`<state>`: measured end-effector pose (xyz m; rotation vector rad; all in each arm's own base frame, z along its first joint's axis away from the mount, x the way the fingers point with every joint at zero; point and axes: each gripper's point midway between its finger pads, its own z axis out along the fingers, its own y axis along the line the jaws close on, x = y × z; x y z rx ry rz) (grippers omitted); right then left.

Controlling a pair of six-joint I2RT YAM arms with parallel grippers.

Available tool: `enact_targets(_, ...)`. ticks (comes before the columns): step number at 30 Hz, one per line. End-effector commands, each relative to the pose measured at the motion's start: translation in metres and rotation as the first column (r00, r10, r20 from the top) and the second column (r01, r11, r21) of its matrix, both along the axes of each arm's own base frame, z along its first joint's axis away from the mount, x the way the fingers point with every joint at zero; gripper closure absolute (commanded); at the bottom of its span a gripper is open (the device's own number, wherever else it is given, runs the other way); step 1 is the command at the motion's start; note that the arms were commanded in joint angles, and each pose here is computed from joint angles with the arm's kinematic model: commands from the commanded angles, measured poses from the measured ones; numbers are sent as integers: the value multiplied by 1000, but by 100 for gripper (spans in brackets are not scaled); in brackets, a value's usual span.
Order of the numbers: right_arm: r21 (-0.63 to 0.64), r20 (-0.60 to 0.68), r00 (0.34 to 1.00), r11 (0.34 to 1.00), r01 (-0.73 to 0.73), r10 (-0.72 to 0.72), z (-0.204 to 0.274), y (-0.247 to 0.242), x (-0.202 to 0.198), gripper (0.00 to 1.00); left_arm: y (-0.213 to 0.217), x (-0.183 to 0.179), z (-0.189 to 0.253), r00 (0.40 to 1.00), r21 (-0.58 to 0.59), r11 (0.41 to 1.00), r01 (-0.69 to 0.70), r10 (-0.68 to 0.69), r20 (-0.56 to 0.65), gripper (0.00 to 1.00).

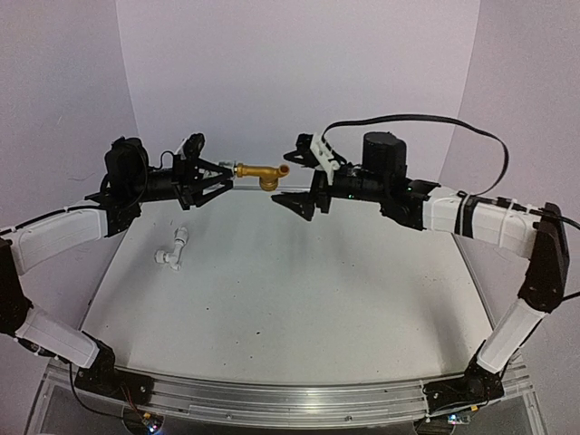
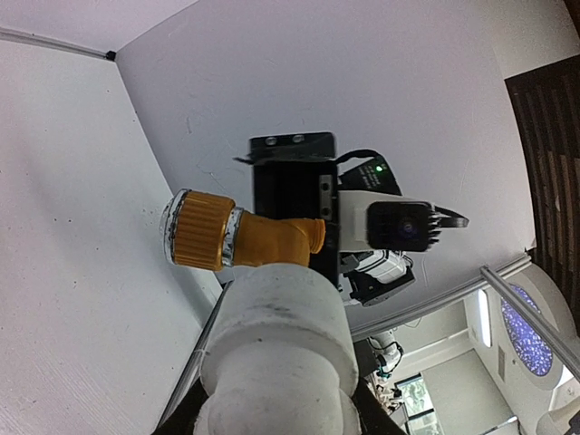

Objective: Install the water faucets

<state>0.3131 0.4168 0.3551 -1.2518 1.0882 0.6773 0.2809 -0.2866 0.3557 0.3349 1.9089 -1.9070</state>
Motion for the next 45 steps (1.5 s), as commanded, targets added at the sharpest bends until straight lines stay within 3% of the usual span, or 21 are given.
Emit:
enact_targets(1, 93, 3, 995, 991, -95, 95, 33, 19, -6, 5, 5, -19, 30, 995, -48, 998, 28, -24, 94, 100)
enact_targets(6, 156, -193, 975, 984, -85, 115, 28, 30, 4, 39, -1, -25, 30, 983, -35, 998, 54, -47, 176, 100)
enact_targets(10, 249, -467, 858, 963, -103, 213, 29, 33, -5, 81, -5, -26, 30, 928, -12, 998, 55, -46, 371, 100)
enact_targets(12, 279, -547, 800, 955, -104, 247, 31, 32, -9, 93, -6, -26, 33, 873, -3, 999, 46, -39, 486, 100)
enact_targets(14, 343, -729, 601, 935, -93, 328, 35, 31, -19, 100, -5, -20, 38, 724, 7, 1000, -20, 10, 690, 100)
enact_targets(15, 378, -821, 432, 922, -81, 374, 38, 30, -24, 100, -5, -16, 38, 630, 9, 998, -69, 37, 776, 100)
enact_targets(18, 509, -859, -68, 860, -3, 508, 54, 26, -33, 99, -11, -3, 26, 212, 26, 976, -215, 21, 977, 100)
enact_targets(19, 522, -830, -201, 852, 49, 520, 53, 24, -31, 90, -12, 0, 24, 182, 29, 973, -228, 13, 983, 100)
enact_targets(20, 647, -701, -320, 757, 92, 638, 75, 9, -32, 73, -15, 20, 17, 96, 38, 956, -291, -10, 995, 100)
enact_targets(21, 681, -671, -327, 727, 84, 666, 83, 2, -35, 65, -17, 29, 19, 94, 36, 950, -310, -7, 996, 100)
enact_targets(22, 701, -667, -301, 711, 56, 682, 95, -8, -37, 54, -17, 44, 25, 142, 31, 944, -329, 17, 990, 100)
enact_targets(24, 605, -789, -117, 796, 26, 604, 86, -17, -35, 34, -12, 56, 38, 393, 14, 956, -294, 107, 913, 100)
enact_targets(25, 578, -816, -23, 816, 25, 578, 90, -25, -39, 29, -11, 55, 41, 451, 9, 962, -273, 120, 884, 100)
enact_targets(26, 497, -866, 84, 866, 56, 492, 72, -25, -32, 21, -11, 54, 41, 534, 8, 968, -250, 131, 835, 100)
enact_targets(27, 357, -906, 286, 927, 119, 312, 55, -33, -27, 11, -10, 52, 38, 643, 6, 975, -224, 143, 752, 100)
enact_targets(28, 334, -898, 347, 933, 133, 272, 60, -38, -30, 10, -11, 50, 36, 671, 7, 976, -216, 144, 728, 100)
enact_targets(29, 144, -771, 636, 962, 233, -39, 43, -51, -23, 5, -11, 44, 29, 813, 2, 985, -170, 139, 565, 100)
enact_targets(33, -17, -317, 909, 960, 280, -270, 21, -77, -23, 2, -14, 31, 3, 981, 1, 997, -78, 76, 178, 100)
enact_targets(35, -58, -114, 967, 973, 223, -229, 10, -76, -31, 2, -15, 22, -11, 999, 2, 1000, -29, 29, 20, 100)
enact_targets(38, -107, 119, 975, 974, 200, -187, 3, -66, -24, 2, -14, 0, -13, 1000, -2, 1000, 21, -21, -20, 100)
enact_targets(45, -85, 118, 993, 996, 13, -3, -4, -20, -21, 2, -14, -18, -1, 999, -19, 999, 41, -41, 6, 100)
